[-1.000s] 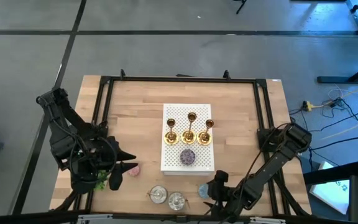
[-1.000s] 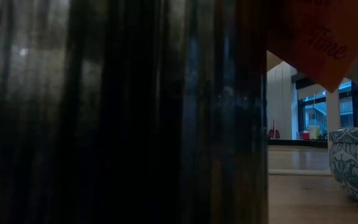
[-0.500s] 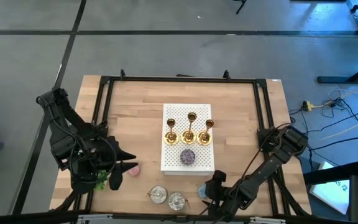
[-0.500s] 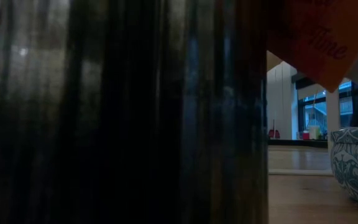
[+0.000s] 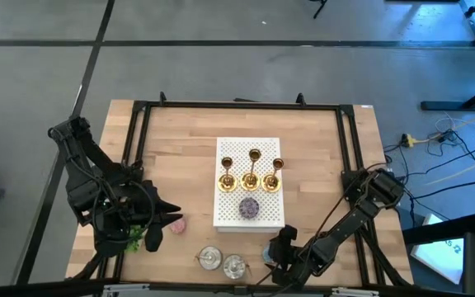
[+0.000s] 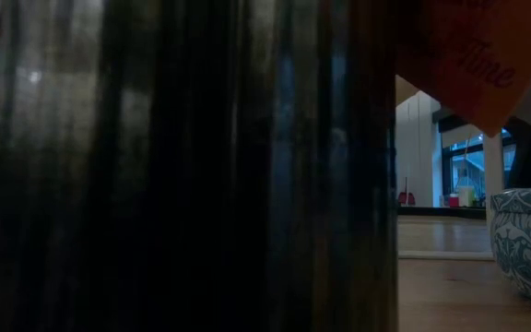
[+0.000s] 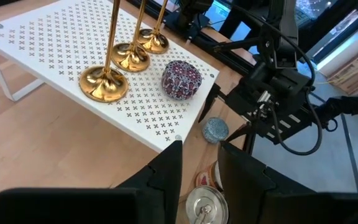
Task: Pick & Place candle stick holders
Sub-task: Put the blue patterned scented candle on the shelf aligned with the other red patterned scented candle
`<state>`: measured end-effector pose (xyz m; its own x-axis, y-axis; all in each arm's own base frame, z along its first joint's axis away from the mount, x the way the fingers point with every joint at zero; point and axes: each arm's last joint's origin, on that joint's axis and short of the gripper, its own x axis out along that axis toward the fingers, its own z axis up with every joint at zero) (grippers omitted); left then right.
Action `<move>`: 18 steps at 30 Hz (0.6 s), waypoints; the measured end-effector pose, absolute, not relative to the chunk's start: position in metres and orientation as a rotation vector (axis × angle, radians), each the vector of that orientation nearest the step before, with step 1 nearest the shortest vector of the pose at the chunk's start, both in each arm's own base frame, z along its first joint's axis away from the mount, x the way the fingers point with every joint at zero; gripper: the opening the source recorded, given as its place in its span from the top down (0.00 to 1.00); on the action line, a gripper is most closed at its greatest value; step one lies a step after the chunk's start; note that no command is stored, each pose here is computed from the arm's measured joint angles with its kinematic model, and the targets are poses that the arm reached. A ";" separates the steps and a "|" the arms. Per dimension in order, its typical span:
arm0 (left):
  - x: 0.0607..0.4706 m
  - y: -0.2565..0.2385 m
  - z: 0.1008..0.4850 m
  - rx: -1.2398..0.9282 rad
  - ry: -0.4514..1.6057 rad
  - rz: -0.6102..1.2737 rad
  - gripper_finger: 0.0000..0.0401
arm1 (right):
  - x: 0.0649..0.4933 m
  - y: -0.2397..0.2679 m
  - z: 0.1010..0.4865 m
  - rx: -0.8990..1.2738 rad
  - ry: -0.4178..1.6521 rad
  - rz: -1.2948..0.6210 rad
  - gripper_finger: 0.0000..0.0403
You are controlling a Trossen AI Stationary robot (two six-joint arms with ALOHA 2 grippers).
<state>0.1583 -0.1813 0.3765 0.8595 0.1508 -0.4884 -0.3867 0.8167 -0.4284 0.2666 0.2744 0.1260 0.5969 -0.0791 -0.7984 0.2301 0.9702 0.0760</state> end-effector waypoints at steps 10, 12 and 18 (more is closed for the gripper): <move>0.158 -0.181 0.376 -0.541 0.456 0.298 0.75 | 0.269 0.273 0.120 0.195 0.931 -0.191 0.03; 0.158 -0.181 0.376 -0.538 0.456 0.297 0.75 | 0.270 0.273 0.119 0.213 0.945 -0.189 0.05; 0.158 -0.181 0.377 -0.535 0.457 0.296 0.75 | 0.269 0.273 0.118 0.235 0.977 -0.177 0.20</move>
<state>0.1581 -0.1811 0.3765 0.8590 0.1517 -0.4890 -0.3844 0.8219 -0.4203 0.2694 0.2728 0.1184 0.5481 -0.0430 -0.8353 0.2533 0.9603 0.1168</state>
